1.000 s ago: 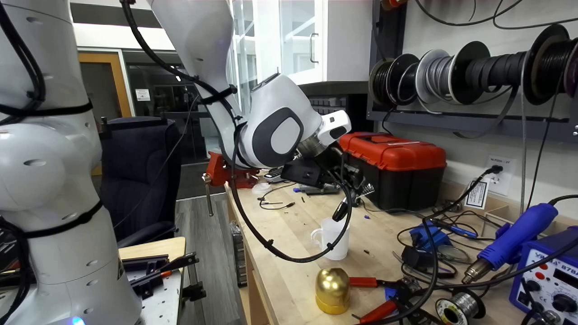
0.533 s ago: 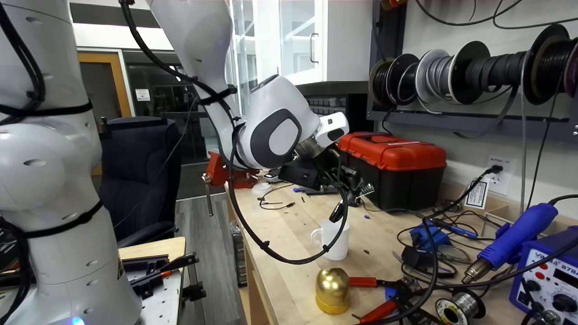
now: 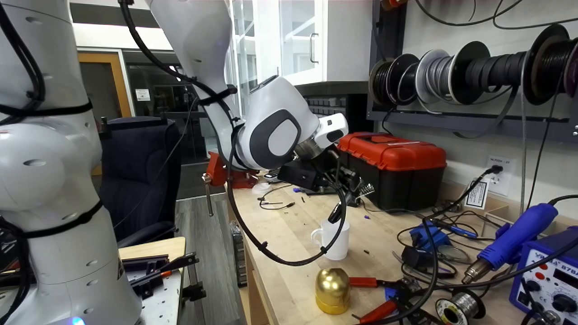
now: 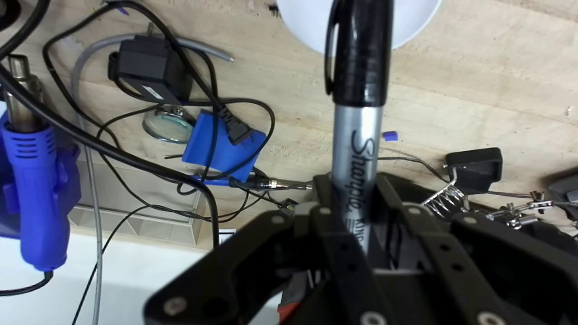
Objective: Put the marker inside the mug cup
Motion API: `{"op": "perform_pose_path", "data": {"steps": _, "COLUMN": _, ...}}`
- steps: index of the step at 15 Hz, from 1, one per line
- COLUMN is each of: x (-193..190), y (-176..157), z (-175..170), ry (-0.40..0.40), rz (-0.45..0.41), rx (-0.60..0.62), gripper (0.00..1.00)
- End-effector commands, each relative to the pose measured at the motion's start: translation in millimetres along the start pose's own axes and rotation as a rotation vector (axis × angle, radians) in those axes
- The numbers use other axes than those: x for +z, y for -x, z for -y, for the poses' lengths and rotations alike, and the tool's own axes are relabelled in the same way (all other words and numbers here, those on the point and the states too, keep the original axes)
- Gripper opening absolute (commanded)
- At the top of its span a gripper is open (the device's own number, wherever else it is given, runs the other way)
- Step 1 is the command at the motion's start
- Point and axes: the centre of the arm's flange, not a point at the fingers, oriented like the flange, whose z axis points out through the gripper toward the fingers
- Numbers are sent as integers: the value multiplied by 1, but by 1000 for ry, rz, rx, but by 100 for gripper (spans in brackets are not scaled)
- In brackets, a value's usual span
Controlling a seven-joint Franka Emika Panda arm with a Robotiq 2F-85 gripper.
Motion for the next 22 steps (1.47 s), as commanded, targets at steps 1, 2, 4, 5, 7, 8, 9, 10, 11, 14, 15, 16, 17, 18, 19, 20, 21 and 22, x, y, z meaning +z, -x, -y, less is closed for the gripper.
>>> {"op": "perform_pose_path", "data": {"steps": 1, "x": 8, "y": 44, "z": -6, "ry": -13, "rz": -27, "rx": 22, "gripper": 6}}
{"op": "perform_pose_path", "data": {"steps": 2, "x": 7, "y": 45, "z": -6, "ry": -15, "rz": -26, "rx": 27, "gripper": 6}}
{"op": "perform_pose_path", "data": {"steps": 4, "x": 6, "y": 47, "z": -6, "ry": -14, "rz": -21, "rx": 26, "gripper": 50}}
{"op": "perform_pose_path", "data": {"steps": 5, "x": 5, "y": 48, "z": -6, "ry": -14, "rz": -20, "rx": 26, "gripper": 55}}
{"op": "perform_pose_path", "data": {"steps": 7, "x": 3, "y": 49, "z": -6, "ry": -13, "rz": -20, "rx": 27, "gripper": 67}}
{"op": "perform_pose_path", "data": {"steps": 8, "x": 2, "y": 49, "z": -7, "ry": -12, "rz": -21, "rx": 27, "gripper": 74}}
{"op": "perform_pose_path", "data": {"steps": 9, "x": 0, "y": 49, "z": -7, "ry": -12, "rz": -22, "rx": 27, "gripper": 80}}
{"op": "perform_pose_path", "data": {"steps": 10, "x": -2, "y": 47, "z": -7, "ry": -11, "rz": -25, "rx": 27, "gripper": 87}}
{"op": "perform_pose_path", "data": {"steps": 11, "x": -5, "y": 45, "z": -8, "ry": -9, "rz": -26, "rx": 26, "gripper": 93}}
{"op": "perform_pose_path", "data": {"steps": 14, "x": -10, "y": 9, "z": -2, "ry": -2, "rz": 4, "rx": 16, "gripper": 87}}
{"op": "perform_pose_path", "data": {"steps": 15, "x": -11, "y": 10, "z": -2, "ry": -2, "rz": 3, "rx": 17, "gripper": 94}}
{"op": "perform_pose_path", "data": {"steps": 16, "x": -12, "y": 10, "z": -2, "ry": -2, "rz": 3, "rx": 18, "gripper": 100}}
{"op": "perform_pose_path", "data": {"steps": 17, "x": -13, "y": 11, "z": -2, "ry": -2, "rz": 3, "rx": 19, "gripper": 100}}
{"op": "perform_pose_path", "data": {"steps": 18, "x": -13, "y": 11, "z": -2, "ry": -2, "rz": 3, "rx": 19, "gripper": 100}}
{"op": "perform_pose_path", "data": {"steps": 19, "x": -13, "y": 11, "z": -2, "ry": -2, "rz": 3, "rx": 19, "gripper": 100}}
{"op": "perform_pose_path", "data": {"steps": 20, "x": -13, "y": 11, "z": -2, "ry": -2, "rz": 3, "rx": 19, "gripper": 100}}
{"op": "perform_pose_path", "data": {"steps": 21, "x": -13, "y": 11, "z": -2, "ry": -2, "rz": 3, "rx": 19, "gripper": 100}}
{"op": "perform_pose_path", "data": {"steps": 22, "x": -13, "y": 11, "z": -2, "ry": -2, "rz": 3, "rx": 19, "gripper": 100}}
